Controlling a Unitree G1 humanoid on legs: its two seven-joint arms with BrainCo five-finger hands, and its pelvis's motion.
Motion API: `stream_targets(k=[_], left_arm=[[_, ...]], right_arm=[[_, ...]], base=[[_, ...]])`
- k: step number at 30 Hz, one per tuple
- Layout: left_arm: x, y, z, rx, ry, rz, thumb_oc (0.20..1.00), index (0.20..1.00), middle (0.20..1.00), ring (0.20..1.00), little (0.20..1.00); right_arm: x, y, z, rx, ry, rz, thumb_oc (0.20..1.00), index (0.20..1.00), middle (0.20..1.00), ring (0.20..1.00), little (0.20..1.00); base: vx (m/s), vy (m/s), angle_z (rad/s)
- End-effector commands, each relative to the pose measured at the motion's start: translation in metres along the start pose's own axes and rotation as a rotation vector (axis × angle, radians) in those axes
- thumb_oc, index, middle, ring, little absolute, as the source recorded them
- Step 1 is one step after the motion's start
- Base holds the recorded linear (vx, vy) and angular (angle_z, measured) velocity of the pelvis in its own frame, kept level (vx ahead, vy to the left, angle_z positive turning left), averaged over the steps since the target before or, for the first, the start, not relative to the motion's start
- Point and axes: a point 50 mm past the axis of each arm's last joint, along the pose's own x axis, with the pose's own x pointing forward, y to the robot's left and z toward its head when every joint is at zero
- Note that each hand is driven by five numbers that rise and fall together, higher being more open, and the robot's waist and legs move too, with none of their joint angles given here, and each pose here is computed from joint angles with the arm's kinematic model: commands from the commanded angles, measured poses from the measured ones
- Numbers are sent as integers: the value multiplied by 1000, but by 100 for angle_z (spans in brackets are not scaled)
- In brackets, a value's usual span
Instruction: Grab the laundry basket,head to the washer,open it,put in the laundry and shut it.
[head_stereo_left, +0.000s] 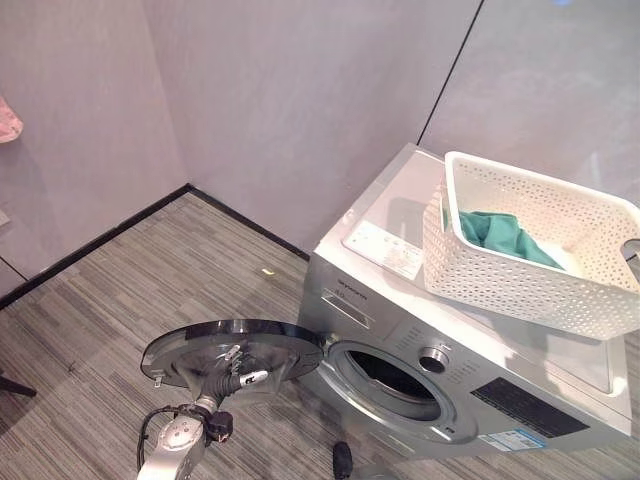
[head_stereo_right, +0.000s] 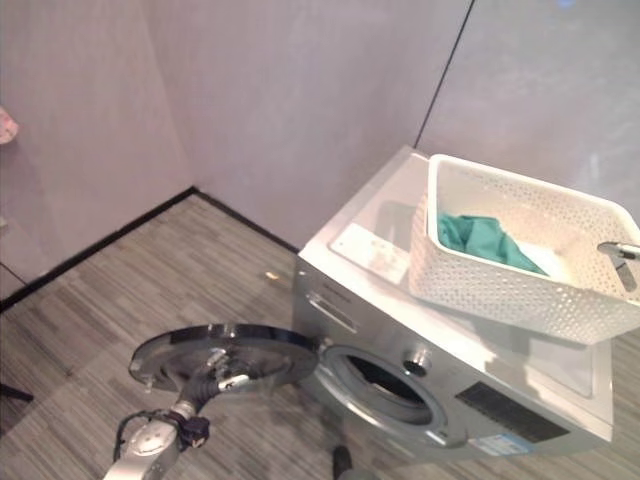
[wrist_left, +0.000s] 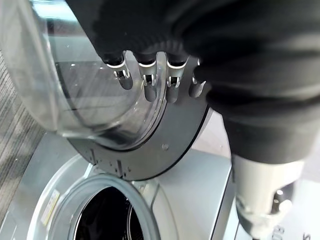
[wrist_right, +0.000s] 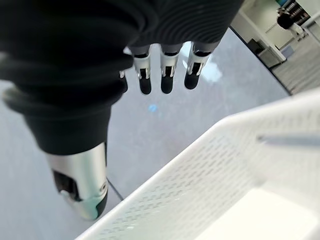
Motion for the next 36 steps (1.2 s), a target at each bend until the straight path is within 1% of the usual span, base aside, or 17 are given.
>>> stream_targets(k=[1,14,21,23,29,36], left_arm=[[2,-5,9,-16,-58,-44,1000,1000,1000,1000,1000],[-3,-5,2,-15,-27,-72,1000,1000,1000,1000,1000],[-7,0,2,5,-22,-76,1000,1000,1000,1000,1000],[-7,0,3,6,-27,-78,1000,1000,1000,1000,1000],[-6,3,9,15,-48,-78,1000,1000,1000,1000,1000],[-4,4,17,11,-77,-75,1000,1000,1000,1000,1000]], right_arm=[[17,-28,34,-31,-91,-40,1000,1000,1000,1000,1000],[49,-1,68,-162,-104,170,1000,1000,1000,1000,1000],[59,23,77,-306,-85,324,1000,1000,1000,1000,1000],[60,26,78,-333,-82,342,1000,1000,1000,1000,1000],[57,46,64,-421,-29,461,1000,1000,1000,1000,1000],[51,63,45,-411,17,538,1000,1000,1000,1000,1000]], base=[[53,-81,10],[38,-66,5],[11,-58,9],[-4,-39,2],[-5,-63,12],[-13,-58,10]])
